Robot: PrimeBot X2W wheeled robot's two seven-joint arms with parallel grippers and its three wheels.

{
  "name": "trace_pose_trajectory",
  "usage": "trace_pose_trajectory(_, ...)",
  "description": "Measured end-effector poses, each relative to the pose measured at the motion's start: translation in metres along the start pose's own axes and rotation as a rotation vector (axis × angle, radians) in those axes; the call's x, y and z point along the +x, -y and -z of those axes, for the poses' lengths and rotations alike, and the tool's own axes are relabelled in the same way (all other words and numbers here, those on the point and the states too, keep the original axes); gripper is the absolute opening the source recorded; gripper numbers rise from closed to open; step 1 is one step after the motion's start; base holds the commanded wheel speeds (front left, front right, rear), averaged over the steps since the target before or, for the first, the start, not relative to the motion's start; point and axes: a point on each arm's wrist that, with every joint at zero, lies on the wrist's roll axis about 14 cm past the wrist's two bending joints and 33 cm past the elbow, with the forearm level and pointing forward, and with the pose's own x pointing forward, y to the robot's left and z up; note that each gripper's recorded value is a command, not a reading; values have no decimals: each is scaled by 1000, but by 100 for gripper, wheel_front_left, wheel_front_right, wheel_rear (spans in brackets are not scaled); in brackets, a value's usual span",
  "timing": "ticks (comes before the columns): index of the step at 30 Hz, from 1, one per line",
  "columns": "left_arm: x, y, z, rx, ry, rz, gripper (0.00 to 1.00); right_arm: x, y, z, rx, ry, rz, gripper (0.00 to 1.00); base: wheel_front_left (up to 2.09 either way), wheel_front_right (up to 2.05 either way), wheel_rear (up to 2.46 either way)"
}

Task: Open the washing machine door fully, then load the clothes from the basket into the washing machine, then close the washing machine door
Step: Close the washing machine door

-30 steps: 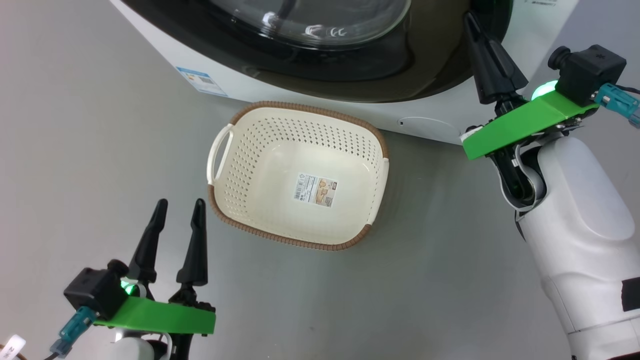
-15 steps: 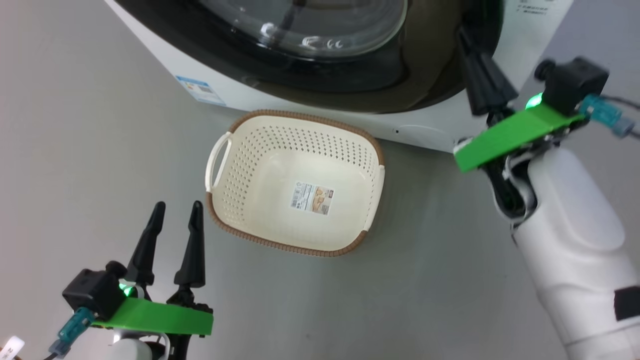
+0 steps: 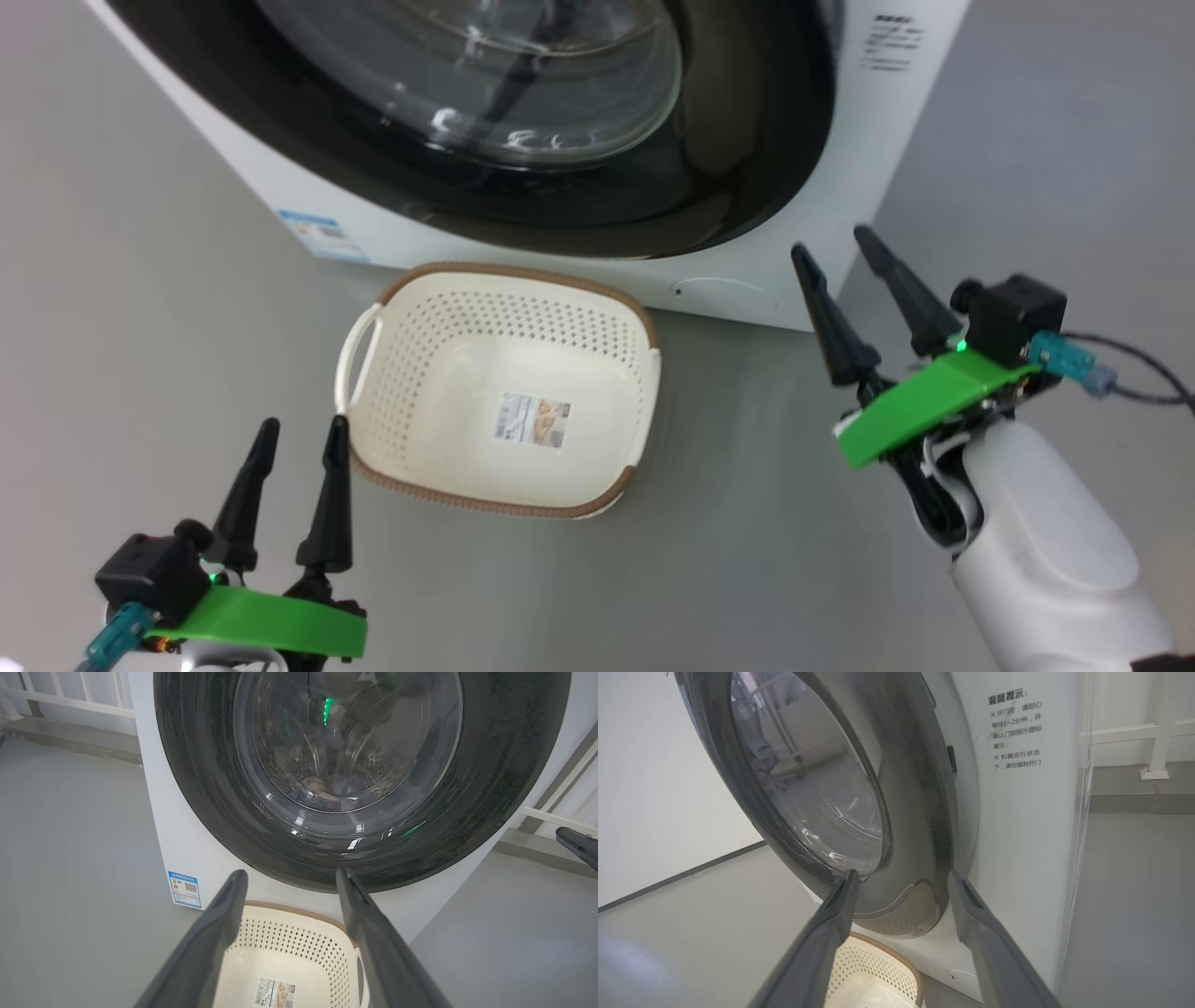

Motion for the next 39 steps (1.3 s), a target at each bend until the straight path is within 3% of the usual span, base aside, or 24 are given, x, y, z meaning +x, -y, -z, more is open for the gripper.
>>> trace_pose_trajectory(26,10,32,13,15,-41,140,100,-147,78,-20,-61,-11,337,100,0,0,0)
trace_pose_trajectory(39,14,48,22,23,-65,192,100,-194,104,-41,-79,39,466,100,0,0,0)
